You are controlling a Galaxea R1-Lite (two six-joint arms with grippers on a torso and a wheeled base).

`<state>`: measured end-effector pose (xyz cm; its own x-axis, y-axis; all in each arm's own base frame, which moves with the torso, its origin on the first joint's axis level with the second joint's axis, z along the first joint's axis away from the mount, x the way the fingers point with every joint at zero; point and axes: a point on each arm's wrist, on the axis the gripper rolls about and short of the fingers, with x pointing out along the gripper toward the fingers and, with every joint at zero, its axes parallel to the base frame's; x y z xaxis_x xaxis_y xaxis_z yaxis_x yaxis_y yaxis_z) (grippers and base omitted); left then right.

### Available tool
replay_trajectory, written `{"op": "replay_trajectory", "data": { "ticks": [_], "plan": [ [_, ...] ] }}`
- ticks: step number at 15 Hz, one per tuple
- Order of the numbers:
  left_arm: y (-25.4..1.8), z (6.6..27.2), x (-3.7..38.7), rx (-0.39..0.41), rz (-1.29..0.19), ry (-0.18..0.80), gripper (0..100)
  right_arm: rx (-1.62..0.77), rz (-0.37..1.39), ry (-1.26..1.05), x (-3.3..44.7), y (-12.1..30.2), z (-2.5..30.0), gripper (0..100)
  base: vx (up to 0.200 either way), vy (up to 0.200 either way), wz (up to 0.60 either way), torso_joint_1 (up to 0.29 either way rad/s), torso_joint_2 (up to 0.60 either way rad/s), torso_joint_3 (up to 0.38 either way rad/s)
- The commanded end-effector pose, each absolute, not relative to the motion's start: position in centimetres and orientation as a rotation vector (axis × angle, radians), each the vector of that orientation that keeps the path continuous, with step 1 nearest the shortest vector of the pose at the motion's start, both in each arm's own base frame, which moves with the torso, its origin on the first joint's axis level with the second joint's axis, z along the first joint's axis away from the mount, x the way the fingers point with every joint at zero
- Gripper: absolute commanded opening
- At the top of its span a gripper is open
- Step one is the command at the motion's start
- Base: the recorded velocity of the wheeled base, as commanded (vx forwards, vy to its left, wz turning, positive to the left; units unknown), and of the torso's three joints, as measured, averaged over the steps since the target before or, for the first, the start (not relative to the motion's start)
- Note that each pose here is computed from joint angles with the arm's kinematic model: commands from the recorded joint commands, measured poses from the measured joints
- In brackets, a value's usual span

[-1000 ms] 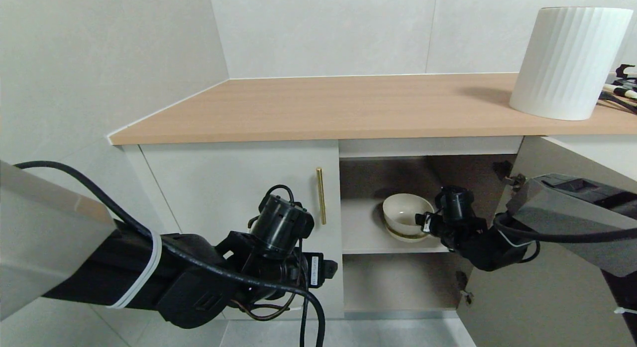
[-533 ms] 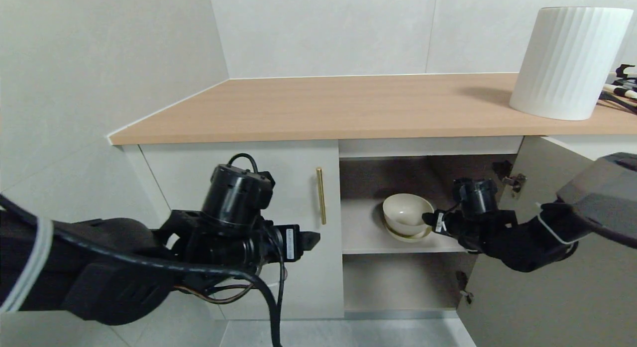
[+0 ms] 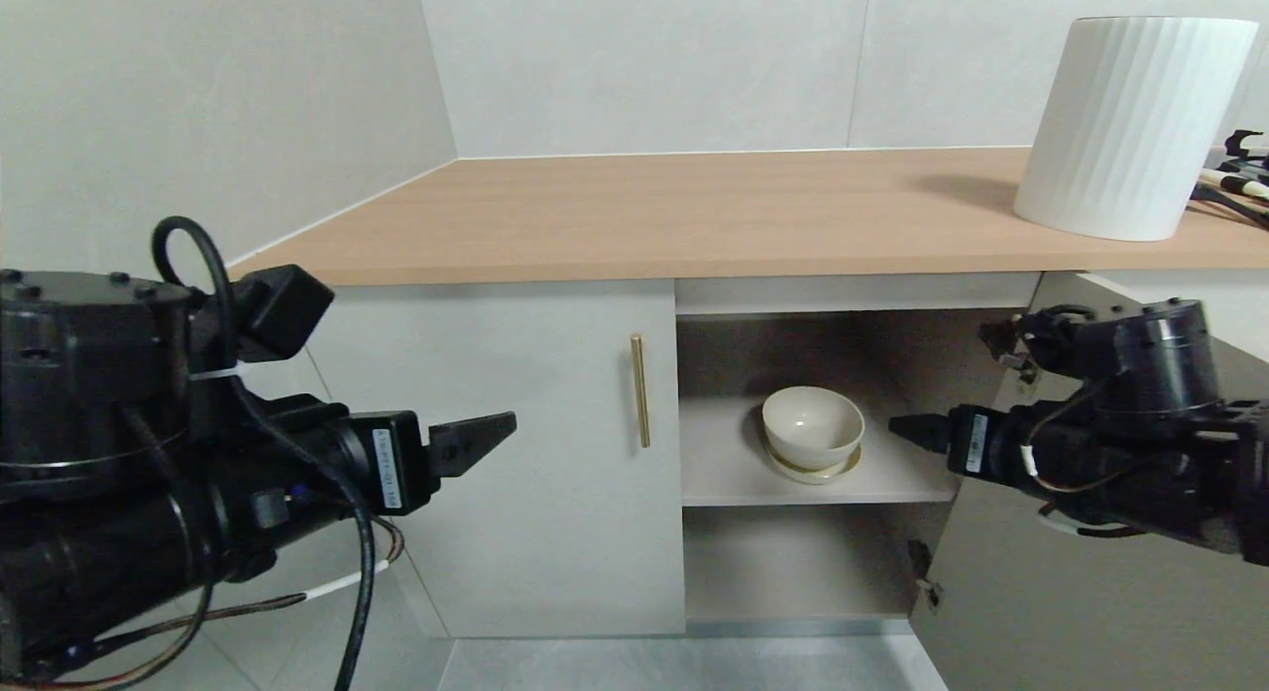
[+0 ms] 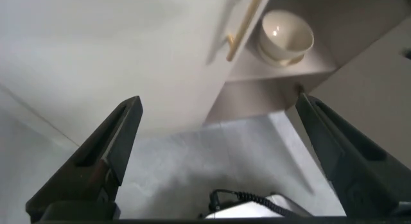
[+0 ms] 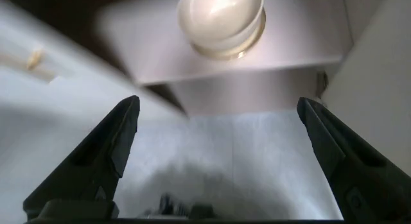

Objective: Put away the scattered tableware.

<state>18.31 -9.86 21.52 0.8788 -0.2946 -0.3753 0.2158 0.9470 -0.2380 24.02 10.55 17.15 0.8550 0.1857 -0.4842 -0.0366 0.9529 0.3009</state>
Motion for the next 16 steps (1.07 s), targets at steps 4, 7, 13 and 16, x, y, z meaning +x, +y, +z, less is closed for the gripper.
{"op": "replay_trajectory", "data": {
  "ticks": [4, 7, 13, 16],
  "plan": [
    [-8.6, 22.1, 17.5, -0.218, -0.251, 0.386, 100, 0.291, 0.212, 0.496, 17.0, 8.8, 20.9, 100, 0.000, 0.000, 0.00, 0.000, 0.00, 0.000],
    [-8.8, 21.6, 17.9, -0.215, -0.246, 0.409, 100, 0.290, 0.212, 0.493, 16.9, 8.8, 21.0, 100, 0.000, 0.000, 0.00, 0.000, 0.00, 0.000],
    [-9.1, 20.8, 18.6, -0.215, -0.235, 0.448, 100, 0.260, 0.218, 0.498, 16.6, 9.0, 20.7, 100, -0.100, 0.000, 0.00, 0.002, 0.00, 0.003],
    [-9.2, 20.7, 18.6, -0.217, -0.235, 0.452, 100, 0.251, 0.207, 0.505, 16.7, 9.1, 20.5, 100, -0.200, 0.000, 0.00, 0.006, 0.00, 0.001]
  ]
}}
